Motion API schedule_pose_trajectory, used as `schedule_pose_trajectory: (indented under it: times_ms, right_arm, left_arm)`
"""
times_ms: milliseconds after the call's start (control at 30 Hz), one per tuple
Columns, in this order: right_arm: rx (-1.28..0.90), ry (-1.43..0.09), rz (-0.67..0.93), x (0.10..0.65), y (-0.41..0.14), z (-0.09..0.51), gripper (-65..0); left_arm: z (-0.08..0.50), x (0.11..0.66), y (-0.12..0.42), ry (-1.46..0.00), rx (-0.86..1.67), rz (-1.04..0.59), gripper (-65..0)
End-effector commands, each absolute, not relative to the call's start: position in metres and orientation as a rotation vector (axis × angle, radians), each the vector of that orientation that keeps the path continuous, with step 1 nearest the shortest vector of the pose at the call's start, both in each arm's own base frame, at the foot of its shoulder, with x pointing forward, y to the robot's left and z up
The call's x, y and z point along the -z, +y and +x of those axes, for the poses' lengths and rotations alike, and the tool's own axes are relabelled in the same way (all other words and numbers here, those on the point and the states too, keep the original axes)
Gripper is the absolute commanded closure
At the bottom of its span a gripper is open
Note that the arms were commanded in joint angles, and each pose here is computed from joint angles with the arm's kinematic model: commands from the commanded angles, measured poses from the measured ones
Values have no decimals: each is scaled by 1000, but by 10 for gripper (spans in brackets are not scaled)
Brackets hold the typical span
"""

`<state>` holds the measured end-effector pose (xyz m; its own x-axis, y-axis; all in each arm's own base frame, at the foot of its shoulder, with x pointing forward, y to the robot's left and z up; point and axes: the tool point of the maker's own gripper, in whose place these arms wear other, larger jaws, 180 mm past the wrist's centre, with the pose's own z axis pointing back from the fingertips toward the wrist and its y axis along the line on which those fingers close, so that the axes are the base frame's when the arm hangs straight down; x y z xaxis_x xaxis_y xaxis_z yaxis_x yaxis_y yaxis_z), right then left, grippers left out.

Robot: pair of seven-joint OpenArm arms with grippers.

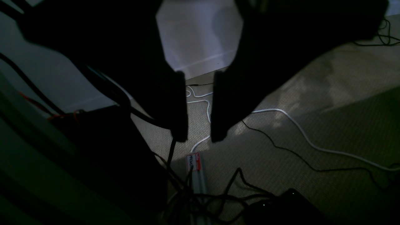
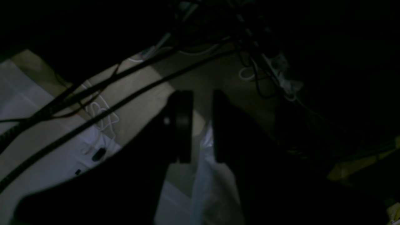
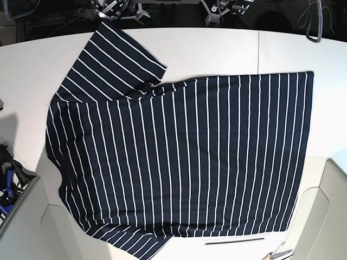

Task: Fold the T-shirt properly

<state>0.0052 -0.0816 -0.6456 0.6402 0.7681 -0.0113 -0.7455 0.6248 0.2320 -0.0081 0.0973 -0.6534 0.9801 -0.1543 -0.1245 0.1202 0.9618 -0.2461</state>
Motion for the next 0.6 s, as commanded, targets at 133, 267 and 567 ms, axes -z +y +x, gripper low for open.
schedule_pose_trajectory:
  times_ms: [133,267,567]
  right_arm:
    - [-874,104,224,645,-79,8,-182]
    - [-874,106,226,645,-79,6,-182]
    - [-874,115,223,645,-83,2,-182]
  left_arm:
    - [-7,653,98,141,139,-244,-135]
    - [-9,653,98,146,139,-245,-135]
    - [-20,653,97,162,137,-247,-135]
